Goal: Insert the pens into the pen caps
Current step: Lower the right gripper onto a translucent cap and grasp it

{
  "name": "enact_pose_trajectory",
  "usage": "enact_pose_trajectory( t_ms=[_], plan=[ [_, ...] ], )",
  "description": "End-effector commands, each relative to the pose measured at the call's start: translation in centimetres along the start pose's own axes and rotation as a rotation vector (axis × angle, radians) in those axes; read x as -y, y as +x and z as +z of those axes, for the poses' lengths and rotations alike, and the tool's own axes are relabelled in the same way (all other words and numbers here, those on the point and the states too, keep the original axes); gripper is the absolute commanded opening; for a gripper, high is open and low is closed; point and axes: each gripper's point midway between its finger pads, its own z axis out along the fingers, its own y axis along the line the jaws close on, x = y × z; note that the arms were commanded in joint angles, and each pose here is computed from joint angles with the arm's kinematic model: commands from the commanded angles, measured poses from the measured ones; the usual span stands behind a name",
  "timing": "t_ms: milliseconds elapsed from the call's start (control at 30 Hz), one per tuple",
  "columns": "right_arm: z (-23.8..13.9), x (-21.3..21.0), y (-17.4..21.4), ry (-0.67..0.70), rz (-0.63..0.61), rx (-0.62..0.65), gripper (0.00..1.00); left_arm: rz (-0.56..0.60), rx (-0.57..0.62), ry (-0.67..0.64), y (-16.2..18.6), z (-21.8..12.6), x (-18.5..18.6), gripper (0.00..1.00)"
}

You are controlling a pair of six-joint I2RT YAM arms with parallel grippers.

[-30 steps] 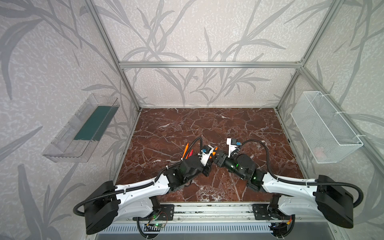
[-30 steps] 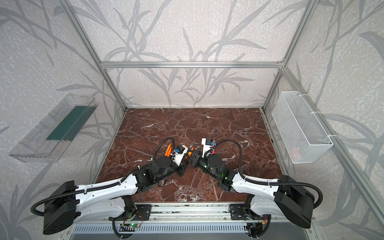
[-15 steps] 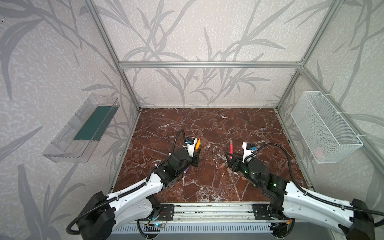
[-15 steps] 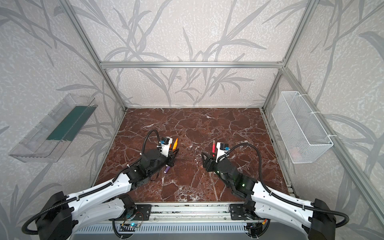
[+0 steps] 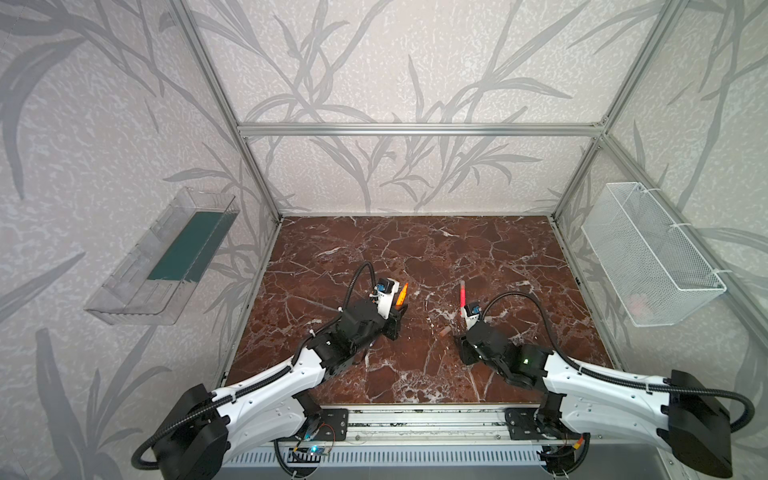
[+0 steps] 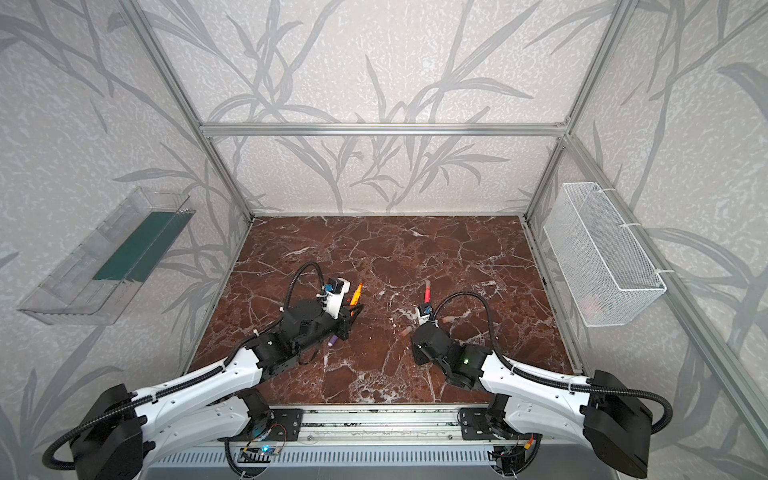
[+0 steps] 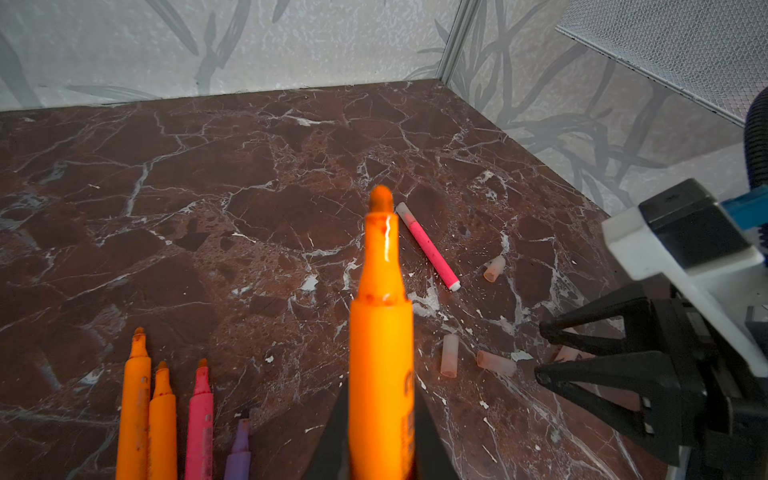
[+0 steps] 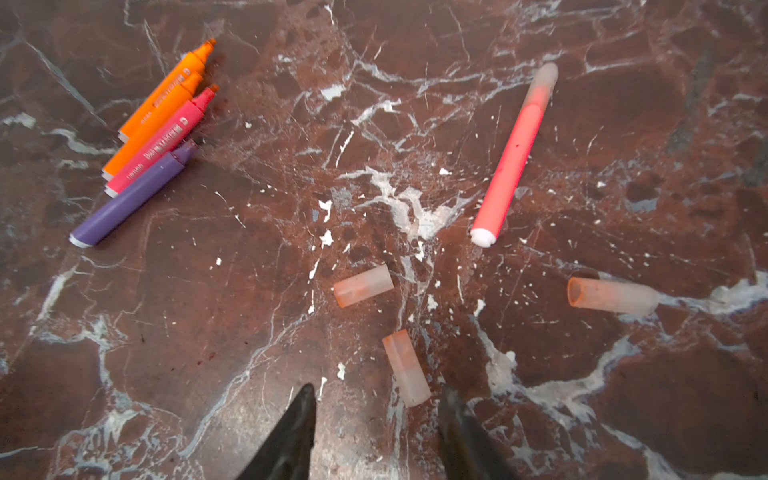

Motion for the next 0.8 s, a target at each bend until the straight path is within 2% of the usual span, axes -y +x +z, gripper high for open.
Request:
enact_pose_trajectory(
  t_ms=[0, 367, 567, 767],
  plan=[
    [0.7, 0.5, 1.3, 0.032, -0.012, -0.060, 0.45, -0.003, -0.006, 0.007, 0.0, -0.1, 0.1, 0.00],
    [3.2, 1.6, 3.5, 0.173, -0.043, -0.198, 0.41, -0.007, 0.007, -0.003, -0.3, -0.5, -0.1, 0.00],
    [3.7, 3.6, 4.0, 0.298, -0.012, -0.221, 0.39, -0.006, 0.007, -0.004, -0.3, -0.5, -0.1, 0.00],
    [3.4, 4.2, 4.1, 0.315, 0.005, -0.204, 0.38, -0.004, 0.009, -0.013, -0.3, -0.6, -0.3, 0.00]
  ],
)
